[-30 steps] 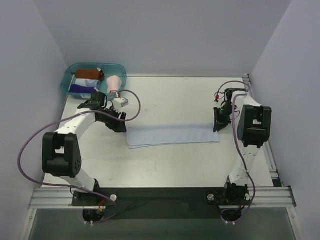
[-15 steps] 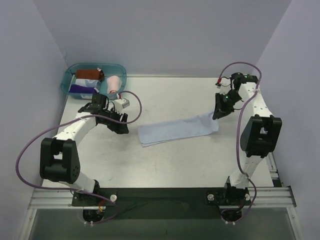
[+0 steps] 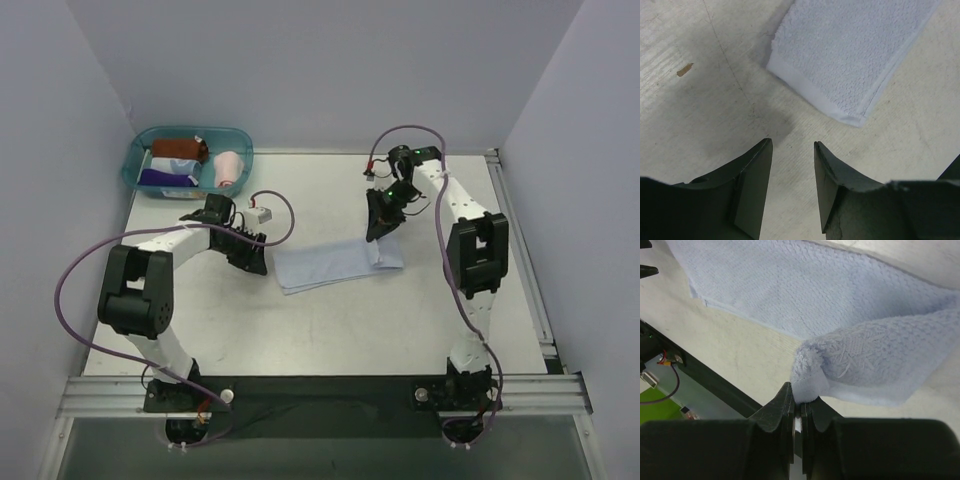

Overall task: Roll the towels
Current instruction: Fold the towel

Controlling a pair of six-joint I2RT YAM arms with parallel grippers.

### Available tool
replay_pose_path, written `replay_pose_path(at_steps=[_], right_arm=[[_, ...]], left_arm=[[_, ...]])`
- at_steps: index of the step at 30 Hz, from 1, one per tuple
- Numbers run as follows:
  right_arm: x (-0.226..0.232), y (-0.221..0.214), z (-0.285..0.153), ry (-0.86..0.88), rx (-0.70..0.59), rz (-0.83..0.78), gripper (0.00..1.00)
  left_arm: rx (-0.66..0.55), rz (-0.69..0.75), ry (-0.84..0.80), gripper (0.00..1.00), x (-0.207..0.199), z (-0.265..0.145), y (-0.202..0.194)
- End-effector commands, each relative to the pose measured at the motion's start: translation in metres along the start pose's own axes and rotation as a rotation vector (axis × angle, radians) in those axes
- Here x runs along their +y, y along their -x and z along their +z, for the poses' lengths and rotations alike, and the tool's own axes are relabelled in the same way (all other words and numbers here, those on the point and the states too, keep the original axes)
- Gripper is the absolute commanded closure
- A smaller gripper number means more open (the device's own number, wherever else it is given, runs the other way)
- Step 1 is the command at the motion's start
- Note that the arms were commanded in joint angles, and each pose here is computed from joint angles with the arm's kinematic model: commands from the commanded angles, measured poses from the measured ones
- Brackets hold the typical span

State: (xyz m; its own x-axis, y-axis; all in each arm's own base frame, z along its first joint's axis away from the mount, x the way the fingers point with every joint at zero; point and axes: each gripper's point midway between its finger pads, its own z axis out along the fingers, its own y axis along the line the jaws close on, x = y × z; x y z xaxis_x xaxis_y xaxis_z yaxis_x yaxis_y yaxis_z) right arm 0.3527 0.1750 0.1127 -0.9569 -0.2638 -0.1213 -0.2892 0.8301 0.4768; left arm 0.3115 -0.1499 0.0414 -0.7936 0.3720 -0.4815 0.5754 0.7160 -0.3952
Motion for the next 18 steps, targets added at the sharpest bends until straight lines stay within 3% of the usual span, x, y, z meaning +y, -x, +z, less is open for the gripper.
replay_pose_path(at_steps=[1,18], right_arm=[[0.013,0.004,0.013,0.001,0.034,0.026,1.0],[0.021,0.014,0.076,0.006,0.103,0.034,1.0]], left_arm=[[-0.085,0.018,-0.022,0.51,-0.003,-0.002,0.029],[-0.063,0.018,-0.031,0.47,-0.012,0.0,0.013]])
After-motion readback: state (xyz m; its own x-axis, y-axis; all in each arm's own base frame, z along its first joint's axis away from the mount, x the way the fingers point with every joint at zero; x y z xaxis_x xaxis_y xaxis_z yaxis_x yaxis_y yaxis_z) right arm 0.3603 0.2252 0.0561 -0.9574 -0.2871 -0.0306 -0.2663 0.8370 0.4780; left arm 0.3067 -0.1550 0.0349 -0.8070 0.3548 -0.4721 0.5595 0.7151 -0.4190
